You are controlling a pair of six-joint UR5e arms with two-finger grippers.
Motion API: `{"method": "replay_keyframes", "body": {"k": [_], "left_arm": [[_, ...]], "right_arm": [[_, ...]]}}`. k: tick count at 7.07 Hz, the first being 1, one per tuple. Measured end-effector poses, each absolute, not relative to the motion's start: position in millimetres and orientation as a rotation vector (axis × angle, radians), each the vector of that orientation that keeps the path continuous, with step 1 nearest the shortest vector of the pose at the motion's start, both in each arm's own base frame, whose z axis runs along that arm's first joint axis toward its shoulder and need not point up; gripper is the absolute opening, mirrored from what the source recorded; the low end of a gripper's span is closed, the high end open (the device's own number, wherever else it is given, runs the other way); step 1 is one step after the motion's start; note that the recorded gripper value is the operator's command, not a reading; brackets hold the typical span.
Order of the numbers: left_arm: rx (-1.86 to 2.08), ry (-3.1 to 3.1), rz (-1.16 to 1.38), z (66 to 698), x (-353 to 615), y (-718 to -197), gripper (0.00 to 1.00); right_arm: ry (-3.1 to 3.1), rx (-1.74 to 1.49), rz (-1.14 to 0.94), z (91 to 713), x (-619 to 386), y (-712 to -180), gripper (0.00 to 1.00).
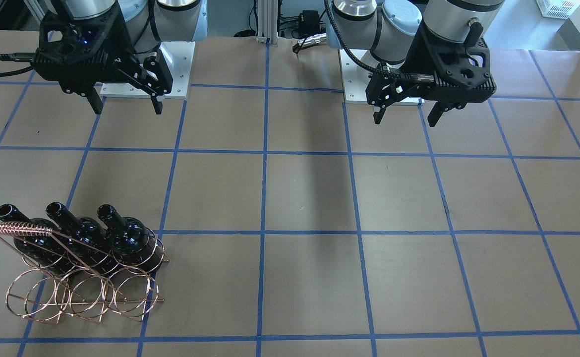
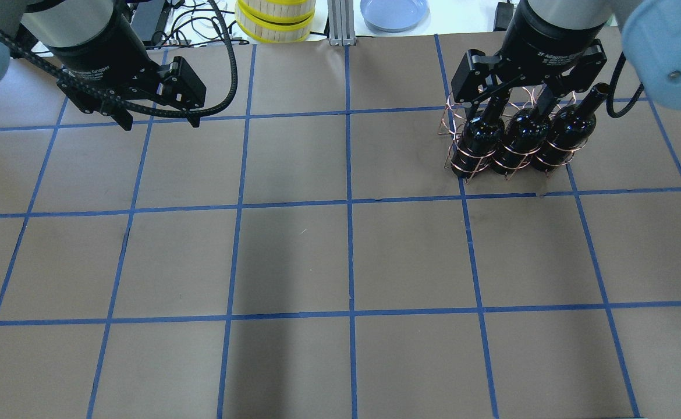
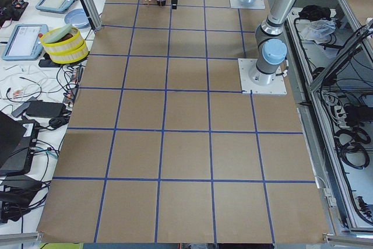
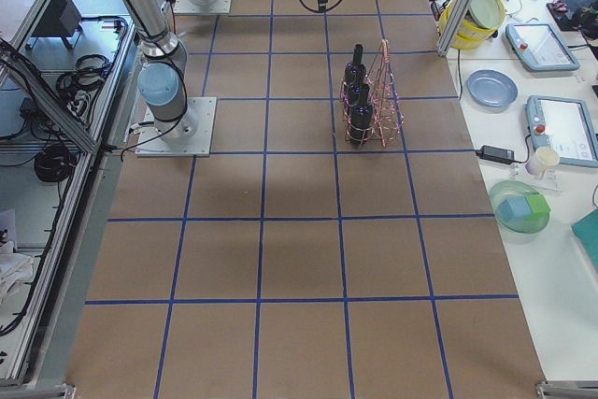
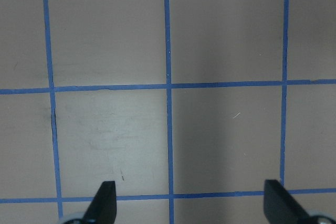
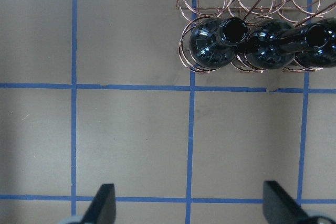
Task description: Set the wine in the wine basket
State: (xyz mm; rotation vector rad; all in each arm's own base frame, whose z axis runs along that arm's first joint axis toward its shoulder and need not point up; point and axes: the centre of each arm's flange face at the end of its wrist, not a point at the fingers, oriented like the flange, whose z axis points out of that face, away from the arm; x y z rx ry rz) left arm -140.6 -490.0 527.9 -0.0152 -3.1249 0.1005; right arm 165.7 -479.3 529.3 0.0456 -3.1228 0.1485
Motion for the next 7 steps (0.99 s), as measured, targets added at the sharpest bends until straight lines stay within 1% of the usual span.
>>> {"method": "replay_keyframes", "body": {"k": [7], "left_arm": [[-0.012, -3.127, 0.102, 528.6, -140.1, -489.4, 1.00]], "right_arm": [[-3.129, 0.020, 0.144, 528.2, 158.2, -482.3, 1.00]]}}
